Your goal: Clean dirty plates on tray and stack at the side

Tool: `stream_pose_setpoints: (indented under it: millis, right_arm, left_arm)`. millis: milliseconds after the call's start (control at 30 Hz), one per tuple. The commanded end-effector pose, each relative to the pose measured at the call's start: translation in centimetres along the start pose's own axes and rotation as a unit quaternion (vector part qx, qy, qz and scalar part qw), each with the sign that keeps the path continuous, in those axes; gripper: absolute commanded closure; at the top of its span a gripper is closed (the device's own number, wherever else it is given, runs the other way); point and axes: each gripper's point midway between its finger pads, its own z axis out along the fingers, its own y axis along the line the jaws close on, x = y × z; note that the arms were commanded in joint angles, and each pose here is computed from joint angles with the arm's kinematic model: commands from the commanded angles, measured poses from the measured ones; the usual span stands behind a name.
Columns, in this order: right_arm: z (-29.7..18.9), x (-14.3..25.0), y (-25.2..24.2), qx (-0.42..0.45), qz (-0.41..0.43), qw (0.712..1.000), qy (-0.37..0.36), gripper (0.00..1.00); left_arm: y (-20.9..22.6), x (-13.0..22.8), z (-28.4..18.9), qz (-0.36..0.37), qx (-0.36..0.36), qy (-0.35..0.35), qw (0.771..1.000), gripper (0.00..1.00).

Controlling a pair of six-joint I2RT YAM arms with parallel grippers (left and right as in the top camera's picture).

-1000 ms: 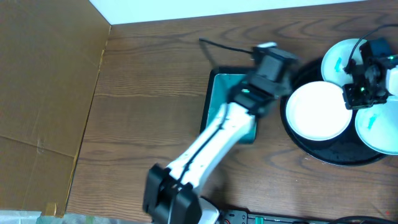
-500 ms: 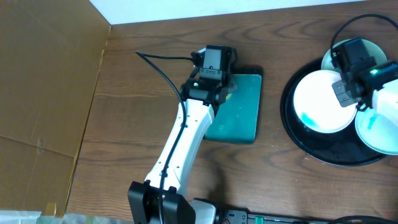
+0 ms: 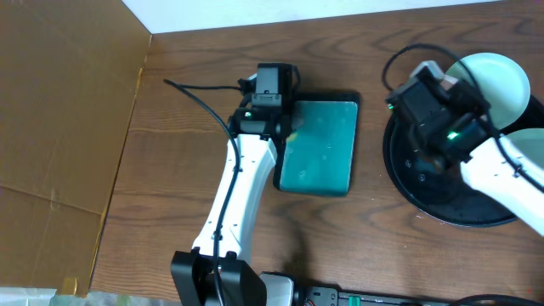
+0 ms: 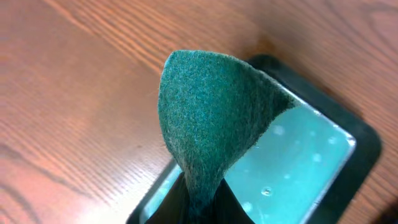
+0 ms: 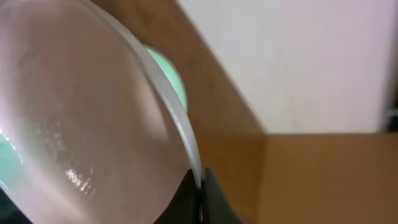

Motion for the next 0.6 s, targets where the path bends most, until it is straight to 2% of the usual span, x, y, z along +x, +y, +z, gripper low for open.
stream_pose_setpoints:
  millis: [0,200,367,500,567]
  right_arm:
    - [-1.7,-1.1,-2.8,0.067,-0.062,0.996,-0.01,0.99]
    - [-3.0,-3.3,-5.5,0.135,-0.07,0.988,-0.026,0.99]
    - [-3.4,-4.4,-6.2,0.149,-0.088,0.984,-0.036,0.99]
    - [-3.3,-4.8,-5.7,0.134,-0.074,0.987,-0.052,0.99]
    - [-2.8,-4.7,-3.1,0.075,-0.104,0.989,-0.071,0.99]
  left_arm:
    - [1.3,-0.4,0.0,-0.008,-0.015,-0.002,1.0,0.93]
    - [2.7,-0.7,0.2,-0.022,-0.028,0.003,0.999,0.93]
    - [2.9,-0.7,0.3,-0.024,-0.03,0.004,0.999,0.93]
    - [2.9,-0.7,0.3,-0.024,-0.03,0.004,0.999,0.93]
    - [2.9,-0.7,0.3,-0.024,-0.03,0.004,0.999,0.93]
